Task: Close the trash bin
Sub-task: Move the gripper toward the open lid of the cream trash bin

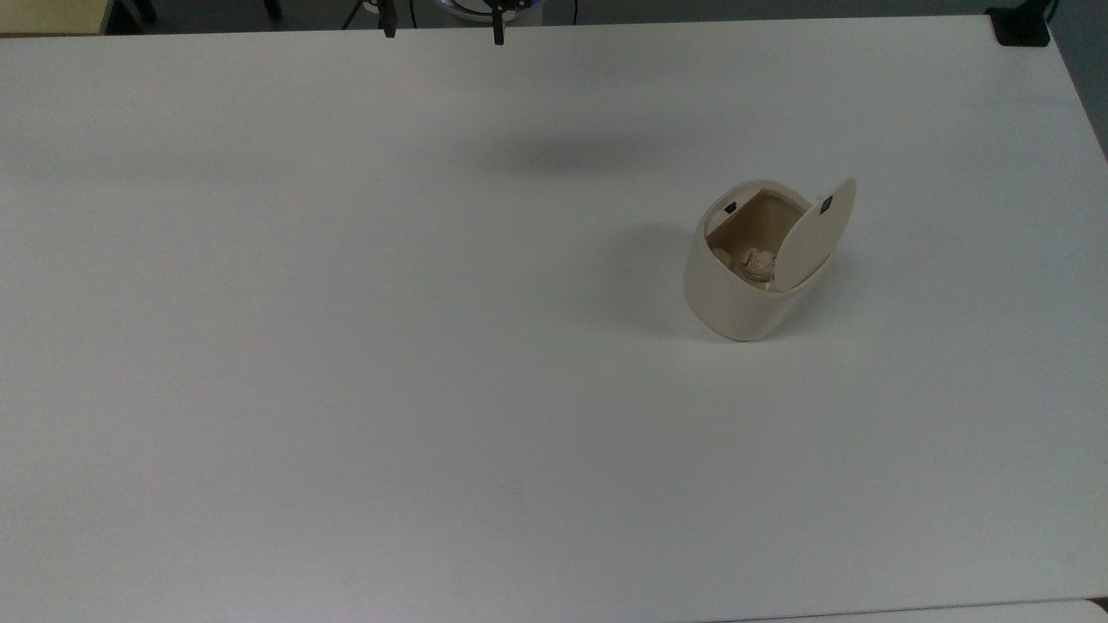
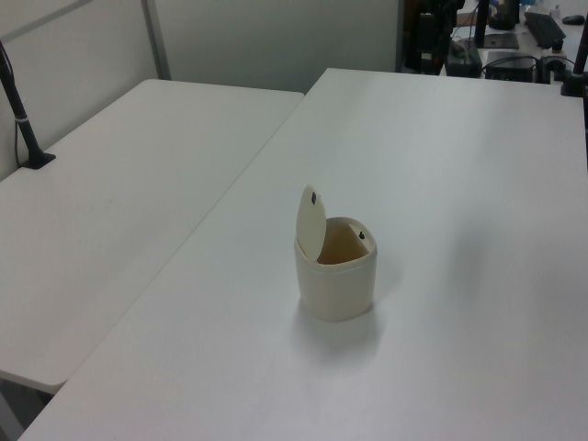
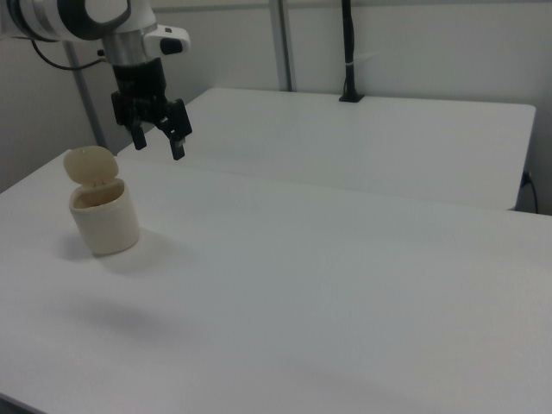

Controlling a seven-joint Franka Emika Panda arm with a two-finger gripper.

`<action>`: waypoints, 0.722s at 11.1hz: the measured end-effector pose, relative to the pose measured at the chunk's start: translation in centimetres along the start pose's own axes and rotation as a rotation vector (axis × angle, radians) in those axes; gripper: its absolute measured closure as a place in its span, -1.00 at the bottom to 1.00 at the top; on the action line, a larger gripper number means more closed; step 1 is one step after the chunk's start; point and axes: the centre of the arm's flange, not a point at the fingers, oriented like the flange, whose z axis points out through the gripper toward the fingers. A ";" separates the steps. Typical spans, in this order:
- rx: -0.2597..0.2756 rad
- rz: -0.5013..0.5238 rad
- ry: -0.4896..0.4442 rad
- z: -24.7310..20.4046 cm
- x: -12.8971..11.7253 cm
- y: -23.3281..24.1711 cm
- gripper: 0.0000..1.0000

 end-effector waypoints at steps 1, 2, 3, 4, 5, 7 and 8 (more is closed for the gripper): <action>0.000 0.003 0.000 0.0 0.0 0.2 -1.00; -0.001 0.000 -0.004 0.2 0.1 0.2 -1.00; -0.002 -0.005 -0.011 0.6 0.3 0.2 -1.00; -0.002 -0.008 -0.017 1.0 0.5 0.2 -1.00; -0.003 -0.010 -0.021 1.2 0.6 0.3 -1.00; -0.003 -0.013 -0.022 1.3 0.7 0.4 -1.00; -0.003 -0.013 -0.021 1.3 0.7 0.4 -0.99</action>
